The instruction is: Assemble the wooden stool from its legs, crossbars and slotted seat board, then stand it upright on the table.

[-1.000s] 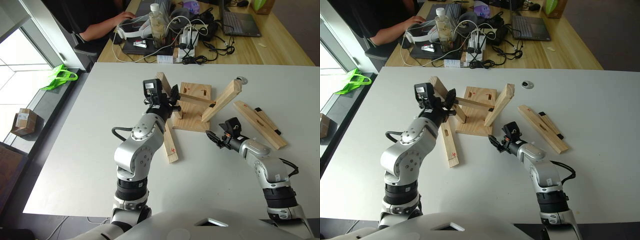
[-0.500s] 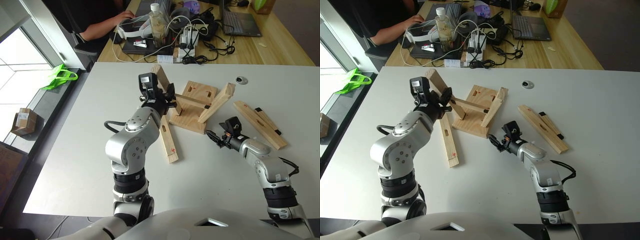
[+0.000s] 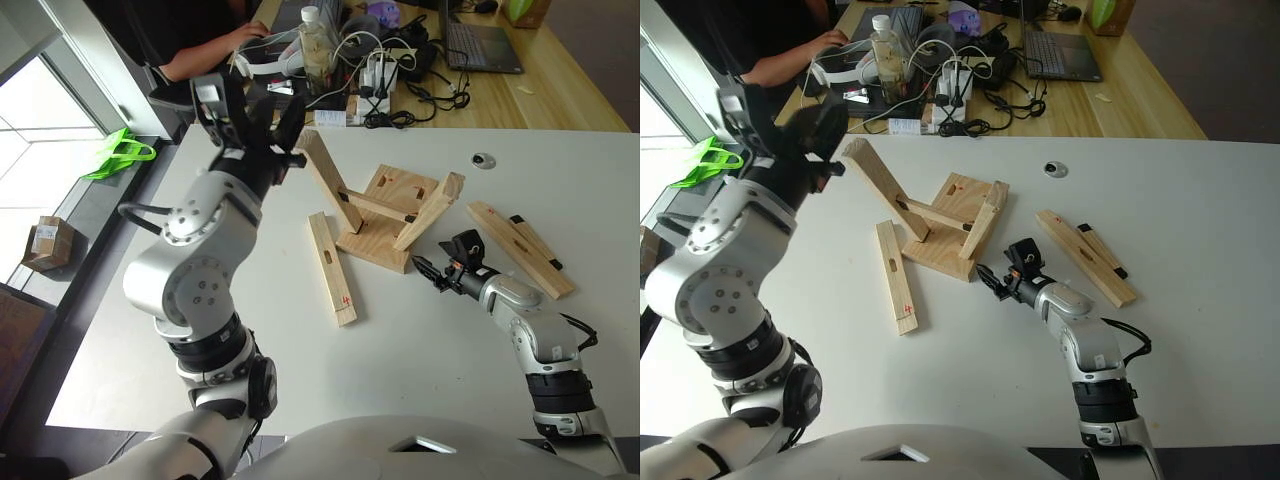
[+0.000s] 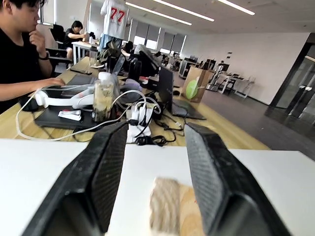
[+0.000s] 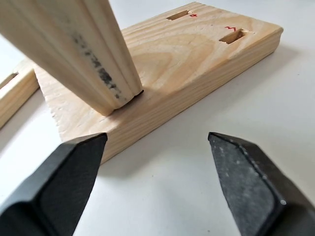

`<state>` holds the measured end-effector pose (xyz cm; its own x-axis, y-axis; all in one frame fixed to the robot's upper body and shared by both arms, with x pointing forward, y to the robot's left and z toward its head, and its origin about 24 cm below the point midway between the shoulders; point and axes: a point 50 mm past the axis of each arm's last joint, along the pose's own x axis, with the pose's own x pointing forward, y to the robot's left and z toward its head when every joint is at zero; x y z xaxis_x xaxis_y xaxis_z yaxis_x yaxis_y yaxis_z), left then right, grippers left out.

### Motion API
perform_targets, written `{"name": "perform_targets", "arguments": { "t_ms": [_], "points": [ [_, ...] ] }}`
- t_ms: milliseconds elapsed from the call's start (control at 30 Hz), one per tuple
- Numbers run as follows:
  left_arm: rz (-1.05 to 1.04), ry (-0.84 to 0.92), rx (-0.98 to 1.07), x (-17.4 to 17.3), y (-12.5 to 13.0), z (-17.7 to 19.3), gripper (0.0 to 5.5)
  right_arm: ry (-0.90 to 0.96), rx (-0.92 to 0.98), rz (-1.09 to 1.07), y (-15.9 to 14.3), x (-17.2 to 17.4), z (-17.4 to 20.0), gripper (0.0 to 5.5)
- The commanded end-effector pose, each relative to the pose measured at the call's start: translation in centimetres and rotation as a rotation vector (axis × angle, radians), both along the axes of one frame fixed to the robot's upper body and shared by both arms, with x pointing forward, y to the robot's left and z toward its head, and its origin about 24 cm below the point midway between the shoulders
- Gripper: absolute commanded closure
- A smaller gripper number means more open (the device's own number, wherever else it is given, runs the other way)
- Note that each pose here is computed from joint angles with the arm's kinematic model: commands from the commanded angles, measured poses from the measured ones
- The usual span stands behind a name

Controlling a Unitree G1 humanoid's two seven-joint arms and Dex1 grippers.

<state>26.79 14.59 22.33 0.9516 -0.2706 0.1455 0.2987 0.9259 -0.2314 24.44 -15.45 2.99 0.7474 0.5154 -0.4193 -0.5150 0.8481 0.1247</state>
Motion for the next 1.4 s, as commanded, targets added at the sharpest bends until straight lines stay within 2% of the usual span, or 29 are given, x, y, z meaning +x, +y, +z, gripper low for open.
{"name": "perform_targets", "arguments": {
  "t_ms": [33,200,267,300,367,400,467,500,600,733,800,900,1000,1167,1267,1400],
  "points": [
    [-0.068,-0.128,-0.043,0.4,-0.3,3.1,3.42,-0.010,0.003,0.030,0.3,0.1,0.4,1.67],
    [-0.095,-0.275,-0.017,2.2,-1.1,6.9,3.42,-0.014,-0.002,0.031,0.3,0.2,0.5,1.67],
    [-0.095,-0.233,0.013,3.2,-1.4,6.2,3.42,-0.017,-0.002,0.025,0.3,0.2,0.5,1.67],
    [-0.081,-0.137,0.031,3.9,-1.3,4.4,3.42,-0.017,-0.002,0.033,0.4,0.3,0.5,1.67],
    [-0.012,0.219,0.191,5.4,-0.7,-2.6,3.42,-0.016,-0.003,0.046,0.6,0.5,0.5,1.67],
    [-0.027,0.340,0.230,5.2,-0.8,-5.5,3.42,-0.015,-0.003,0.048,0.6,0.5,0.4,1.67],
    [-0.066,0.420,0.236,4.5,-1.4,-7.8,3.42,-0.013,-0.004,0.050,0.7,0.5,0.4,1.67],
    [-0.079,0.413,0.218,4.4,-1.8,-7.8,3.42,-0.011,-0.005,0.049,0.6,0.5,0.4,1.67],
    [-0.092,0.213,0.055,4.7,-2.6,-3.6,3.42,-0.008,-0.006,0.048,0.6,0.3,0.3,1.67],
    [-0.087,0.022,-0.100,4.0,-2.1,1.0,3.42,0.008,-0.028,0.064,0.1,0.1,0.1,1.67],
    [-0.077,-0.065,-0.165,3.2,-1.3,3.0,3.42,0.048,-0.028,0.148,-0.4,-0.7,0.0,1.67],
    [0.025,-0.119,-0.214,2.8,1.5,4.0,3.42,0.087,0.096,0.363,0.4,-2.4,1.6,1.67],
    [0.237,-0.006,-0.128,3.7,4.5,0.9,3.42,0.020,0.213,0.440,2.3,-2.4,3.5,1.67],
    [0.416,0.151,-0.049,3.3,6.1,-4.7,3.42,-0.108,0.266,0.206,3.7,0.9,4.7,1.67],
    [0.469,0.287,-0.043,2.0,6.2,-8.7,3.42,-0.137,0.218,0.030,2.5,2.4,4.5,1.67],
    [0.472,0.343,-0.030,1.0,5.6,-10.5,3.42,-0.146,0.145,-0.037,0.3,2.9,4.4,1.67]
  ]
}}
